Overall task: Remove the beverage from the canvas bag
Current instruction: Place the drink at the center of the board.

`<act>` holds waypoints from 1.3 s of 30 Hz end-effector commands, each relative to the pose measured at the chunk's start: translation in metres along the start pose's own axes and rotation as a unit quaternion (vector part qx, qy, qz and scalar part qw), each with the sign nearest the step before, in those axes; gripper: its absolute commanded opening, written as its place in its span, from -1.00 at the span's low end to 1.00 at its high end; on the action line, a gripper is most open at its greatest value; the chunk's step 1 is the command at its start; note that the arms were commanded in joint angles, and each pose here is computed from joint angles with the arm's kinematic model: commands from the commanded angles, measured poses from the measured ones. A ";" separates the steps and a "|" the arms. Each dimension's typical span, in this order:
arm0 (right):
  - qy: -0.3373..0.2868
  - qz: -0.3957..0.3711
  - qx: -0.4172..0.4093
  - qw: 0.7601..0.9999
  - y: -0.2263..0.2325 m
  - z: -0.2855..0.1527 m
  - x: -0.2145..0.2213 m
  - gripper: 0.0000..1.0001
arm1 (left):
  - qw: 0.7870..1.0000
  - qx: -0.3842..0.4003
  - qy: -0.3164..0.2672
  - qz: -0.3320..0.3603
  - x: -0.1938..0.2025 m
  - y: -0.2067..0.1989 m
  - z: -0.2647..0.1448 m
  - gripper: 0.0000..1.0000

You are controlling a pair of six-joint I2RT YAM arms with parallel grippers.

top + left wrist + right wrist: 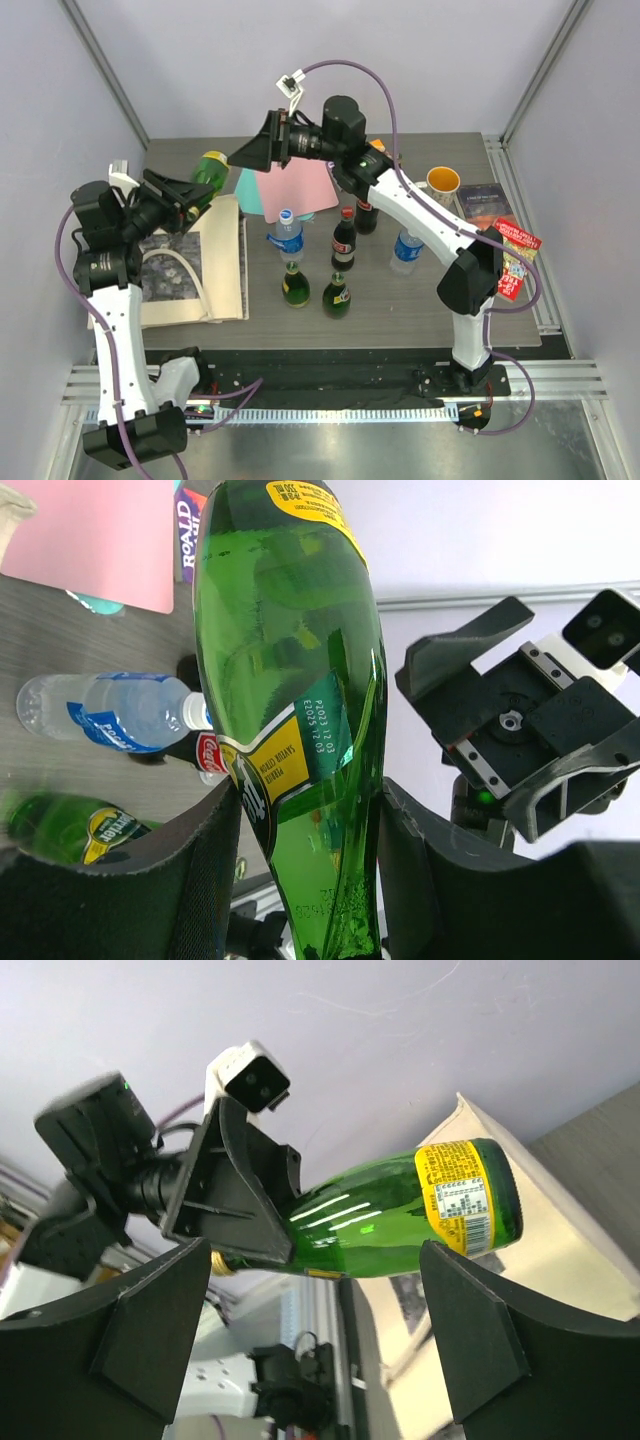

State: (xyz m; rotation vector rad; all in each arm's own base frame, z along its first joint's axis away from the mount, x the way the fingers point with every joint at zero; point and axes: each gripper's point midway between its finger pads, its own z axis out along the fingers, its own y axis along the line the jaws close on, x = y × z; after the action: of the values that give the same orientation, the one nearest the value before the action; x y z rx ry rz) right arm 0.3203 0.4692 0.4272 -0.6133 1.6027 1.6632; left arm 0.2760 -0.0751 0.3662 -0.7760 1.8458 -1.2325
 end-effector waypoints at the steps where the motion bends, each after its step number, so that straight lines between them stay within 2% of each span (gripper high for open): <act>1: 0.007 -0.169 -0.066 0.983 0.026 -0.017 -0.016 0.90 | 0.990 0.111 0.009 0.091 0.005 -0.060 -0.017 -1.00; 3: 0.016 -0.222 -0.079 0.972 0.021 -0.027 -0.018 0.99 | 0.990 0.112 0.017 0.083 0.006 -0.060 -0.016 -1.00; 4: 0.028 -0.271 -0.098 0.957 0.021 -0.031 -0.014 1.00 | 0.991 0.112 0.020 0.075 0.006 -0.061 -0.016 -1.00; 6: 0.050 -0.313 -0.095 0.944 0.011 -0.037 -0.006 0.99 | 0.991 0.114 0.031 0.067 0.008 -0.063 -0.015 -1.00; 7: 0.054 -0.386 -0.109 0.915 0.008 -0.038 -0.004 1.00 | 0.991 0.116 0.035 0.063 0.008 -0.065 -0.015 -1.00; 9: 0.070 -0.416 -0.107 0.900 0.001 -0.044 0.006 0.99 | 0.990 0.119 0.049 0.055 0.011 -0.067 -0.015 -1.00; 10: 0.069 -0.468 -0.120 0.873 0.000 -0.045 0.007 1.00 | 0.990 0.120 0.053 0.055 0.012 -0.067 -0.014 -1.00; 17: 0.089 -0.602 -0.109 0.786 -0.005 -0.035 0.022 1.00 | 0.990 0.103 0.092 0.027 0.023 -0.051 -0.003 -1.00; 26: 0.120 -0.679 -0.102 0.717 -0.009 -0.010 0.050 0.99 | 0.988 0.087 0.128 0.007 0.031 -0.044 0.004 -1.00; 33: 0.152 -0.734 -0.060 0.659 -0.039 0.001 0.057 1.00 | 0.985 0.081 0.153 -0.004 0.038 -0.041 0.009 -1.00; 37: 0.175 -0.770 -0.056 0.611 -0.056 -0.001 0.061 0.99 | 0.983 0.080 0.164 -0.007 0.043 -0.041 0.009 -1.00; 39: 0.186 -0.774 -0.058 0.603 -0.062 -0.003 0.067 0.99 | 0.982 0.080 0.170 -0.009 0.044 -0.042 0.009 -1.00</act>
State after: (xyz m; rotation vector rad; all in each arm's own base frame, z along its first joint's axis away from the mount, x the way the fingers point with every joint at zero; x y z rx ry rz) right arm 0.3132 0.4787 0.3451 -1.7339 0.5882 0.3722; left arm 0.2805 -0.1155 0.3397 -0.8053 2.0599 -1.4818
